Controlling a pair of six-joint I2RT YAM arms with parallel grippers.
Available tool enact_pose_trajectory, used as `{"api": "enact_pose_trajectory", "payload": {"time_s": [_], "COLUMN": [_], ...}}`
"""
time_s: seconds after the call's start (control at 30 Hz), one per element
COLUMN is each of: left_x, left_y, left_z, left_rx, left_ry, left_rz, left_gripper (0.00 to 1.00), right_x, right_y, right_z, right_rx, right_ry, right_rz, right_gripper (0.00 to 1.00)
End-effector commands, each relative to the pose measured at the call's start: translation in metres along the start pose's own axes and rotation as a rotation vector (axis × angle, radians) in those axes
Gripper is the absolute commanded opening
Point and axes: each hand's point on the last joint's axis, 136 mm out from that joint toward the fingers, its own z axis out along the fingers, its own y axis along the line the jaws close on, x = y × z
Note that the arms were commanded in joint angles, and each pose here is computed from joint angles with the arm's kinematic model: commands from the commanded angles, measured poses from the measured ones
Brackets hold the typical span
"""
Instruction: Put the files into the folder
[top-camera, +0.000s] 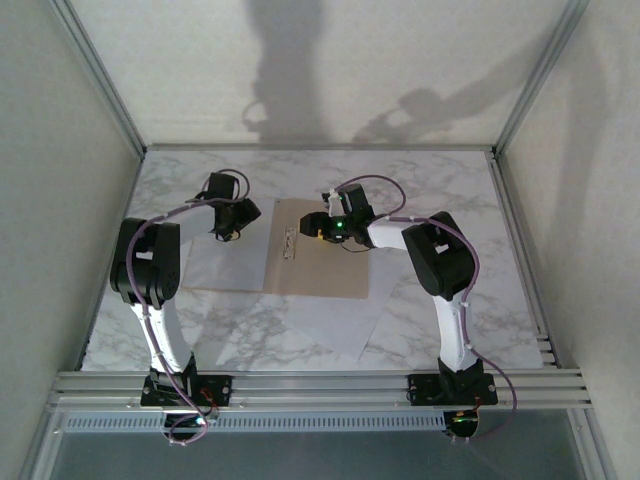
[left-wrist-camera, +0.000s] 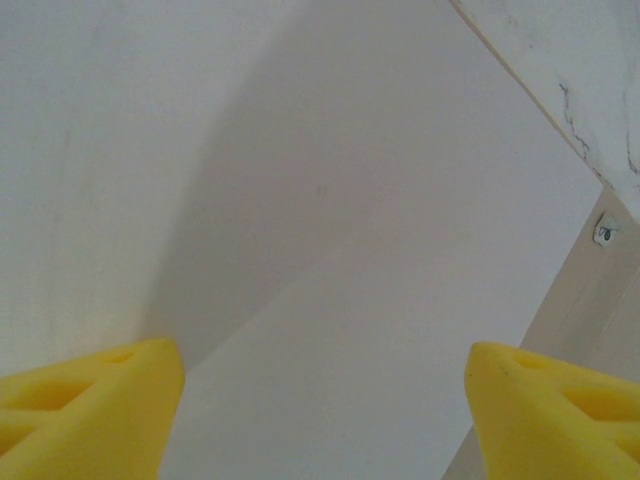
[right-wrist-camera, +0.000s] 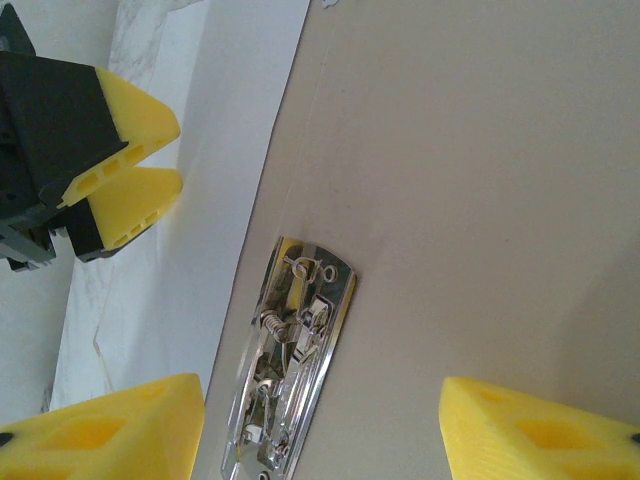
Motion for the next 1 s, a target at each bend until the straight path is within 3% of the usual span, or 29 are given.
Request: {"api": "enact_pose_trajectory", "payload": {"time_s": [0.0, 0.4, 0.7, 0.97], "left_x": [-0.003, -0.005, -0.019, -0.006], "left_y": [0.022, 0.009, -0.024, -0.033], "left_z": [-0.006, -0.013, -0.053, -0.085], "left_rx": [-0.066, -0.007, 0.046, 0.054], "left_ry": [-0.003, 0.008, -0.04, -0.068], "left_rz": [-0.013, -0.011, 0.033, 0.056], "left_gripper": [0.76, 0.76, 0.77, 0.77], "right_x": [0.012, 0.011, -0.01, -0.026], "right_y": [-0.015, -0.013, 0.01, 0.039], "right_z": [-0.003, -0.002, 0.002, -0.011], "right_rx": [0.053, 0.043, -0.017, -0.056], "right_ry": [0.029, 0.032, 0.046, 0.051], "right_rz": [0.044, 0.04, -0.033, -0.073], "right_gripper": [0.64, 0.64, 0.64, 0.64]}}
